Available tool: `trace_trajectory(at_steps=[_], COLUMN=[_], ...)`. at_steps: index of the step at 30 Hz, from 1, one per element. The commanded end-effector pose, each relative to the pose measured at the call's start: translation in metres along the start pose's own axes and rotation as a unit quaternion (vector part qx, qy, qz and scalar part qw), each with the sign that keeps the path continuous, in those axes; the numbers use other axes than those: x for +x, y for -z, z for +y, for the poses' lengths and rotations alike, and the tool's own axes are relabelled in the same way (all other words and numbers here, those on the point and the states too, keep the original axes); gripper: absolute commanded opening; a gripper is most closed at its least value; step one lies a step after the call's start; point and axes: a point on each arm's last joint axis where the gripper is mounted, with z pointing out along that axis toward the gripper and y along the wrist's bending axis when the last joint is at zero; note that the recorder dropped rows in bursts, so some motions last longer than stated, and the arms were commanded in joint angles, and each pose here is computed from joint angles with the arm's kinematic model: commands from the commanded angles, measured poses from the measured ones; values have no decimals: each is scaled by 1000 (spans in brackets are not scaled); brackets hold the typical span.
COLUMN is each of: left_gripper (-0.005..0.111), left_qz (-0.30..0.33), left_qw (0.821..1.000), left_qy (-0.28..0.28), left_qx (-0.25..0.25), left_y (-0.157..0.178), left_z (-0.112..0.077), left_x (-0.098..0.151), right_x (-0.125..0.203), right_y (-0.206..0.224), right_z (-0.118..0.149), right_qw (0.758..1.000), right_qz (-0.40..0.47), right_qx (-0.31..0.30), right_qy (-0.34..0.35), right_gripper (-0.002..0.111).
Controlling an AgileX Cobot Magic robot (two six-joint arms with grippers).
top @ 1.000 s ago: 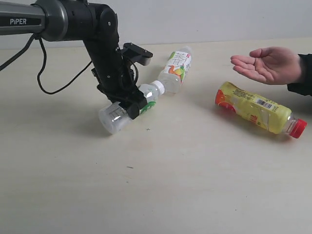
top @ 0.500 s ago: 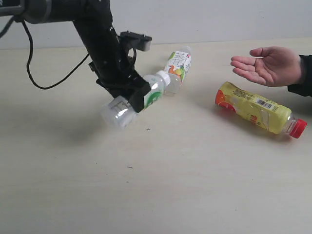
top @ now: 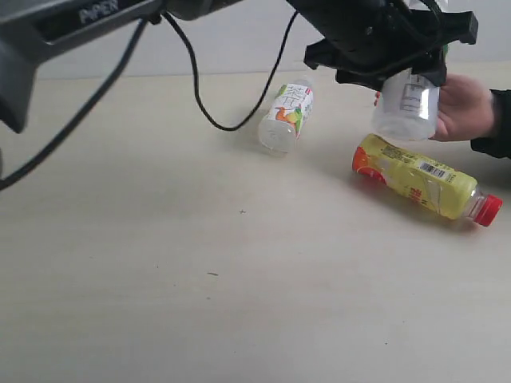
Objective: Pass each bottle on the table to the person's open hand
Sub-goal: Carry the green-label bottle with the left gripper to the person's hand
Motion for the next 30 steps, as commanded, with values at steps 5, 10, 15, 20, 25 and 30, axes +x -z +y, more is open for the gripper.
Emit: trace_trajectory(at_steps=[5,10,15,20,25,30], left_gripper=[0,0,0,0,0,1], left_qz=[-28,-40,-34,-38,-39,-37], left_qw=[993,983,971,966,958,957], left_qy=[99,162,211,231,257,263], left_qx=[55,75,104,107,117,116], left_y=[-44,-63,-71,-73,-81,-90], left_z=[5,15,24,32,39,44], left_x=[-6,-4,-4,-7,-5,-1], right_x=[0,0,0,0,0,0], right_y=[1,1,1,1,1,1], right_z=[-1,-1,-1,-1,-1,-1], right_qw=[1000,1000,1000,1000,1000,1000], right_qz=[-5,-5,-5,-5,-5,-5], right_qx=[4,4,4,4,4,4], right_qy=[4,4,4,4,4,4], right_gripper=[0,0,0,0,0,0])
